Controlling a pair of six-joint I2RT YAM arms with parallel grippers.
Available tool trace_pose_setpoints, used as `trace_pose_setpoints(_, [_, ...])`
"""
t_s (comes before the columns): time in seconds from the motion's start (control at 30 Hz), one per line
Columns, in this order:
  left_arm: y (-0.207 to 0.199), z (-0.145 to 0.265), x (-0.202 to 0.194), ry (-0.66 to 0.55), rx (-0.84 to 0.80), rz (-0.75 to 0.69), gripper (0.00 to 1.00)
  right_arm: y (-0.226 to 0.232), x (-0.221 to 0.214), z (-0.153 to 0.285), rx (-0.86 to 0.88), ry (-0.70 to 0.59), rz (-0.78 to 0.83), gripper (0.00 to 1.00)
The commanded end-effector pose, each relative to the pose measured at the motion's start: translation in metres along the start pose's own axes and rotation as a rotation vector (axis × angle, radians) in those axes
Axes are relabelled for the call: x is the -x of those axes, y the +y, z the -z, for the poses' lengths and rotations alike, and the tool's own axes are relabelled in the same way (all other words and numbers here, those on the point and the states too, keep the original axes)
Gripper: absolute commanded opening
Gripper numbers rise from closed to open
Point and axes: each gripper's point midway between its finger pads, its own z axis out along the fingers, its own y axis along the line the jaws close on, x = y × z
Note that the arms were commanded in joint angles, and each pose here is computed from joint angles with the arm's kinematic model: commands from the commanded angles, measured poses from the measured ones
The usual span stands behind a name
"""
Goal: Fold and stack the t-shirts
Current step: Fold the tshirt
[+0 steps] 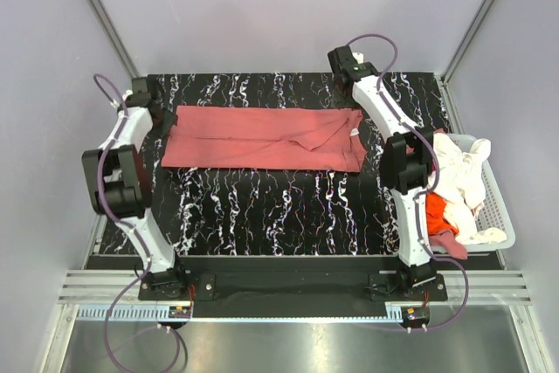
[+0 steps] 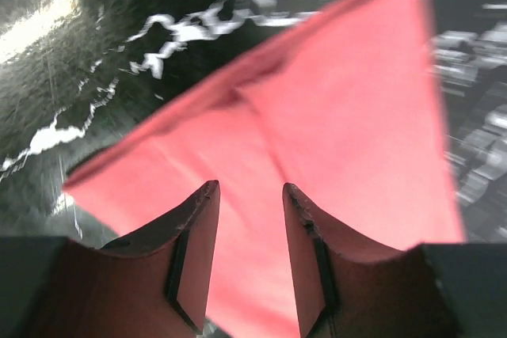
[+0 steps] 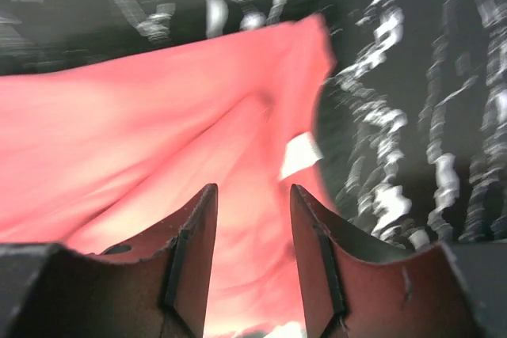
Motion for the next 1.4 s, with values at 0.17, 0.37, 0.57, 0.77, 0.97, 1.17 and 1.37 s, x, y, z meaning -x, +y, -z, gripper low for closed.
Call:
trace_pose_setpoints(0.17, [-0.047,0.097,-0.049,0.045,-0.286,-0.203,0.43,0.073,-0.021,0.095,0.430,0.118,-0.553,0.48])
trace_pose_setpoints(0.37, [-0.041,0.132,-0.094,0.143,-0.512,-0.357,0.45,0.077,-0.052,0.092,0.409,0.213,-0.840,0.48])
trace_pose_setpoints(0.57, [-0.039,0.167,-0.134,0.238,-0.745,-0.473,0.45,0.104,-0.082,0.071,0.388,0.314,-0.879,0.47])
trace_pose_setpoints(0.77, [-0.033,0.174,-0.139,0.232,-0.779,-0.491,0.47,0.108,-0.100,0.042,0.337,0.320,-0.899,0.47])
trace_pose_setpoints(0.97, [-0.037,0.175,-0.145,0.273,-0.810,-0.478,0.47,0.107,-0.112,0.030,0.282,0.323,-0.924,0.46])
trace_pose_setpoints(1.17, [-0.037,0.179,-0.143,0.253,-0.816,-0.477,0.47,0.108,-0.116,0.019,0.256,0.302,-0.915,0.43])
trace_pose_setpoints(1.37, [-0.038,0.179,-0.144,0.267,-0.818,-0.473,0.47,0.116,-0.100,0.014,0.301,0.257,-0.913,0.33])
